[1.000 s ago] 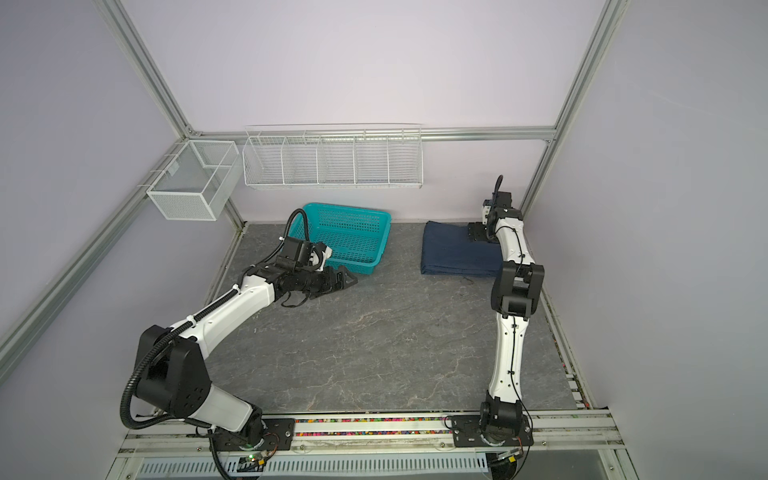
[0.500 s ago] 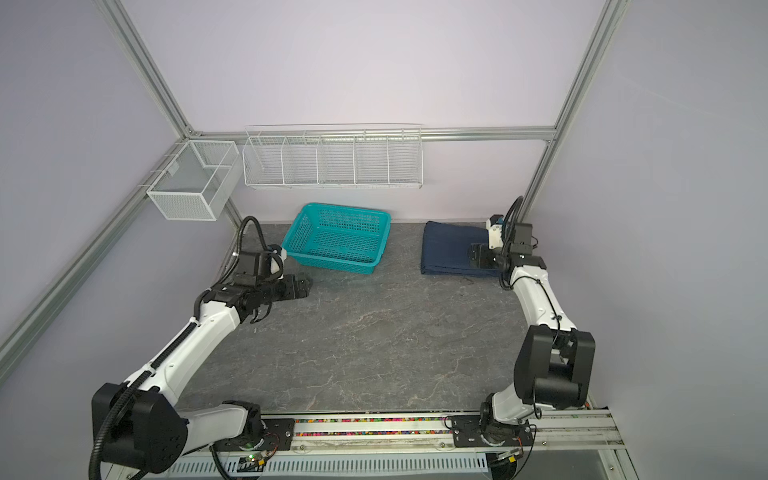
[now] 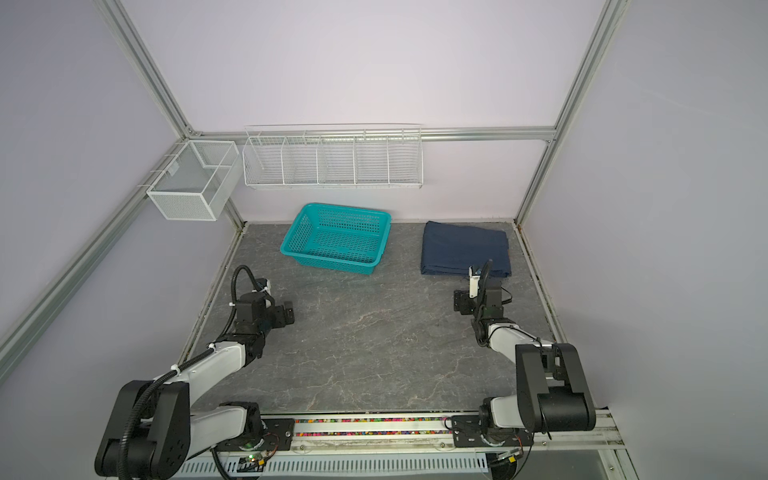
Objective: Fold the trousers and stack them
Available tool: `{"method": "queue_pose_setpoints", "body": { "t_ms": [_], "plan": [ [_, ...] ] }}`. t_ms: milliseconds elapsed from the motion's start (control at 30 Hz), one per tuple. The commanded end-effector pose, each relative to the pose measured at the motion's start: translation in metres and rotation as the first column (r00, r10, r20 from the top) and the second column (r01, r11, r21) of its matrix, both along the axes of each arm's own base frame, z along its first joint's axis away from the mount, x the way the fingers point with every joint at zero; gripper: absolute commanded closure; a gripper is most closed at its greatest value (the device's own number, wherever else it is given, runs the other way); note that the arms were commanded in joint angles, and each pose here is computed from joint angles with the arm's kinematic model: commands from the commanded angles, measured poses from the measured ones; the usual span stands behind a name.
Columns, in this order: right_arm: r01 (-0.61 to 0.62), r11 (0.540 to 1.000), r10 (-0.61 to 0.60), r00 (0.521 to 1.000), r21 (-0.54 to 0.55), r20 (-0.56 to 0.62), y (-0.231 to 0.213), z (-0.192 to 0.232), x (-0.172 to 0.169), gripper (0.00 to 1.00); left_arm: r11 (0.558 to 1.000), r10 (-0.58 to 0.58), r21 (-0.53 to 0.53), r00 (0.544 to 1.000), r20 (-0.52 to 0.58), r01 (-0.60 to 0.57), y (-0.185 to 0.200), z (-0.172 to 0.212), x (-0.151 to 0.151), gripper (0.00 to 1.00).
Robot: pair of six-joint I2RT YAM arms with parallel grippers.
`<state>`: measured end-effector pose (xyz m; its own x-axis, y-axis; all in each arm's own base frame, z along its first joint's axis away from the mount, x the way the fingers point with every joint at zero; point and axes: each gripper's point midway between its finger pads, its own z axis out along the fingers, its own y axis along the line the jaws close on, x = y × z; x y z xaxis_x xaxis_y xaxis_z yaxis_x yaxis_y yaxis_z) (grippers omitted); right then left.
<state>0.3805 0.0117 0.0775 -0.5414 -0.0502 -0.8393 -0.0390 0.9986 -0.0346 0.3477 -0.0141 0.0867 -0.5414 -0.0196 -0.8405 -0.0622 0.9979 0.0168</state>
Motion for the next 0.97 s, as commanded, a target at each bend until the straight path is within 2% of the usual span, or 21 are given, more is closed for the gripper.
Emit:
{"method": "queue_pose_setpoints", "body": {
  "t_ms": [0, 100, 167, 367, 600, 933],
  "plan": [
    [0.040, 0.998, -0.033, 0.983, -0.038, 0.183, -0.011, 0.024, 0.018, 0.11, 0.999, -0.025, 0.051, 0.972, 0.233, 0.014, 0.000, 0.049, 0.033, 0.01],
    [0.029, 0.999, -0.026, 0.980, -0.012, 0.198, -0.012, 0.017, 0.015, 0.12, 0.997, -0.062, 0.069, 0.956, 0.287, 0.044, -0.006, 0.053, 0.045, 0.01],
    [0.028, 1.000, -0.025, 0.972, -0.011, 0.234, -0.012, 0.017, 0.015, 0.12, 0.996, -0.065, 0.080, 0.956, 0.287, 0.044, -0.006, 0.047, 0.050, 0.01],
    [0.026, 1.000, -0.025, 0.977, -0.001, 0.213, -0.013, 0.015, 0.014, 0.12, 0.998, -0.047, 0.049, 0.961, 0.272, 0.035, 0.001, 0.040, 0.058, 0.01],
    [0.028, 1.000, -0.028, 0.978, 0.002, 0.209, -0.014, 0.014, 0.015, 0.12, 0.998, -0.053, 0.043, 0.943, 0.329, 0.041, 0.003, 0.032, 0.052, 0.01],
    [0.027, 1.000, -0.028, 0.978, 0.007, 0.209, -0.014, 0.014, 0.015, 0.12, 0.999, -0.046, 0.038, 0.941, 0.335, 0.035, 0.005, 0.033, 0.051, 0.01]
  ]
}}
